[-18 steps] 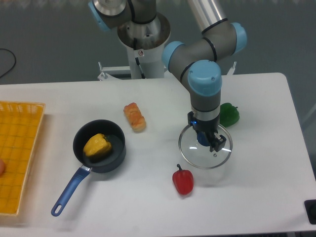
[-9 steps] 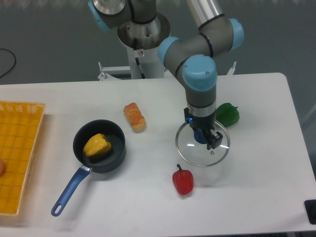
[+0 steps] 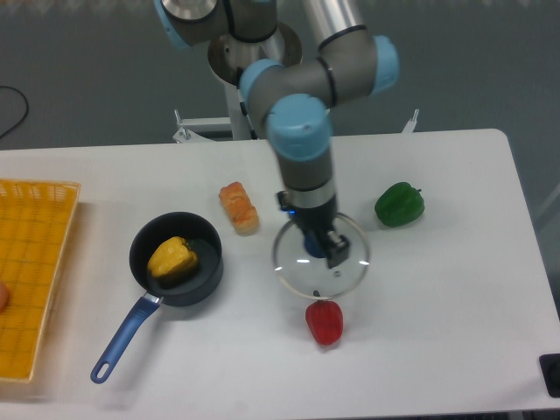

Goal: Close the pot lid
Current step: 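Carry the glass lid over to the dark blue saucepan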

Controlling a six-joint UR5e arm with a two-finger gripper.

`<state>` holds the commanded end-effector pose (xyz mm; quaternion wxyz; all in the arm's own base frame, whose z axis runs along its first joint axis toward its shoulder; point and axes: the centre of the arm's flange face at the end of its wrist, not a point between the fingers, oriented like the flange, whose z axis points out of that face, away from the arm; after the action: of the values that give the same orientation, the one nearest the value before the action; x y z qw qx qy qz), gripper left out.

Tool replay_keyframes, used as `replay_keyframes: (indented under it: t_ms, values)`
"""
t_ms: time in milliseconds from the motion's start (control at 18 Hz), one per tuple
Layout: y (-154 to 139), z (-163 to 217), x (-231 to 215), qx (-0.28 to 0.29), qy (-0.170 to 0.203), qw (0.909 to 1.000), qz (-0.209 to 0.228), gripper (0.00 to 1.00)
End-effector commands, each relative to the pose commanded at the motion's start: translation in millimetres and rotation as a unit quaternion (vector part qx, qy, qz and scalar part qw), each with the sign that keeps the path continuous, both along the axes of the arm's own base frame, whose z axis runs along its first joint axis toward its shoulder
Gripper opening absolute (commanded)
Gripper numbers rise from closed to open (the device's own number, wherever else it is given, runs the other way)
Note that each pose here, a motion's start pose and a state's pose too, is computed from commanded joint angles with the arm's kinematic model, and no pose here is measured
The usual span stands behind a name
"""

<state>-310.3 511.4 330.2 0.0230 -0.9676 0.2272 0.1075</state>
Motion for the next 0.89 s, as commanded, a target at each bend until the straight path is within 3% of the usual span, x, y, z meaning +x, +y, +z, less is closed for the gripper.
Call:
replay_keyframes:
  t_ms: [500,889]
  values:
    - [49.8,-5.3,108.3,0.006,-0.016,0.9998,-0.014,0.64]
    - [56.5,-16.5,149.3,-0.004,-0.019,0.9994,-0.028,0.64]
